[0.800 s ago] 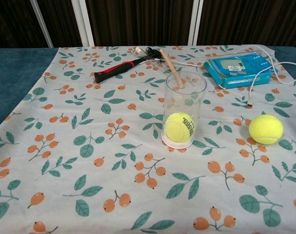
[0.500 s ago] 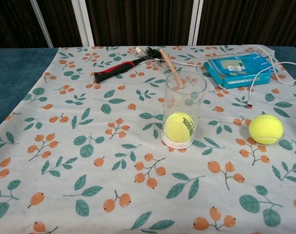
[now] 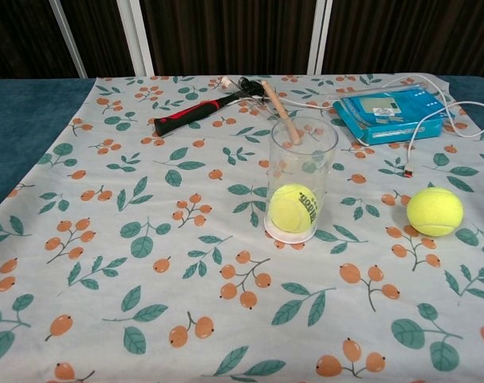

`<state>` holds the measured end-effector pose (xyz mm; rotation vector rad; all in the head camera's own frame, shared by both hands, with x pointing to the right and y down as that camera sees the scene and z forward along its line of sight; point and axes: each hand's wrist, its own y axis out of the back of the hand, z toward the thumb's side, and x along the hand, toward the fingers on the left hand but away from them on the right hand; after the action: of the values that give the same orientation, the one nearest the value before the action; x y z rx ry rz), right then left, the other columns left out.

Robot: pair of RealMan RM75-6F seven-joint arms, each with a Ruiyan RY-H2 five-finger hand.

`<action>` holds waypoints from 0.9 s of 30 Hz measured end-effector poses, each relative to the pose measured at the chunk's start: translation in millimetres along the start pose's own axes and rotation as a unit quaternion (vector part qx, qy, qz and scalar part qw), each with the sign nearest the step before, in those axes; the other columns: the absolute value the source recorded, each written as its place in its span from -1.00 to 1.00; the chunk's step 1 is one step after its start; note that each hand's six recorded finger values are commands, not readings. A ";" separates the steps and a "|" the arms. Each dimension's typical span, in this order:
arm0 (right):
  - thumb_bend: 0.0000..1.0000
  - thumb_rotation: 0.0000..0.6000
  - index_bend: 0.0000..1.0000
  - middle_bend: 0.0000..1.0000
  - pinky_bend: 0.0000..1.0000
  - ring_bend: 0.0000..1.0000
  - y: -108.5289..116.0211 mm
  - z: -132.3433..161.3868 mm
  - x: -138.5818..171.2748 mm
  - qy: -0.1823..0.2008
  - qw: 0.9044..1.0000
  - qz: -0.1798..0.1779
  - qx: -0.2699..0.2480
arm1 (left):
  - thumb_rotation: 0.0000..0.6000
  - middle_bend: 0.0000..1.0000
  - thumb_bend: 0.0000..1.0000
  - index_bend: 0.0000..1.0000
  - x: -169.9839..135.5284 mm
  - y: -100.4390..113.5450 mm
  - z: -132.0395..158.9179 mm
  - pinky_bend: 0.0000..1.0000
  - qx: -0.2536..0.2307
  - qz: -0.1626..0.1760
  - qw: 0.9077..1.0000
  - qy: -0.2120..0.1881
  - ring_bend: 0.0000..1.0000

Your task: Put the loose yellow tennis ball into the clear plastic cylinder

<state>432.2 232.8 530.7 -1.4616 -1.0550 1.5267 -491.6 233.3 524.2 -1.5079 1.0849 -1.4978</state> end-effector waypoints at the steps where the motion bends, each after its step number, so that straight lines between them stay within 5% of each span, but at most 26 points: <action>1: -0.22 1.00 -1.00 -1.00 -1.00 -1.00 0.3 -0.2 0.2 -0.001 1.000 -0.002 0.000 | 1.00 -1.00 -0.96 -0.74 0.1 -0.4 0.2 -0.93 0.001 -0.001 1.000 0.000 -1.00; 10: -0.22 1.00 -1.00 -1.00 -1.00 -1.00 0.0 3.6 1.6 -0.001 1.000 -0.004 -0.015 | 1.00 -1.00 -0.96 -0.74 -0.6 0.4 1.0 -0.93 0.001 0.002 1.000 0.003 -1.00; 16: -0.22 1.00 -1.00 -1.00 -1.00 -1.00 -3.4 17.5 -1.3 0.018 0.997 0.061 -0.044 | 1.00 -1.00 -0.96 -0.74 -0.1 0.8 0.4 -0.93 0.002 0.005 1.000 0.008 -1.00; 27: -0.32 1.00 -1.00 -1.00 -1.00 -1.00 2.6 87.6 -57.5 0.118 0.977 0.171 -0.052 | 1.00 -1.00 -0.96 -0.74 1.2 -1.1 0.3 -0.93 0.006 0.004 1.000 0.014 -1.00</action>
<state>348.1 173.3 549.9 -1.9236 -0.7788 1.4953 -491.3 232.6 525.6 -1.4768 1.0945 -1.5213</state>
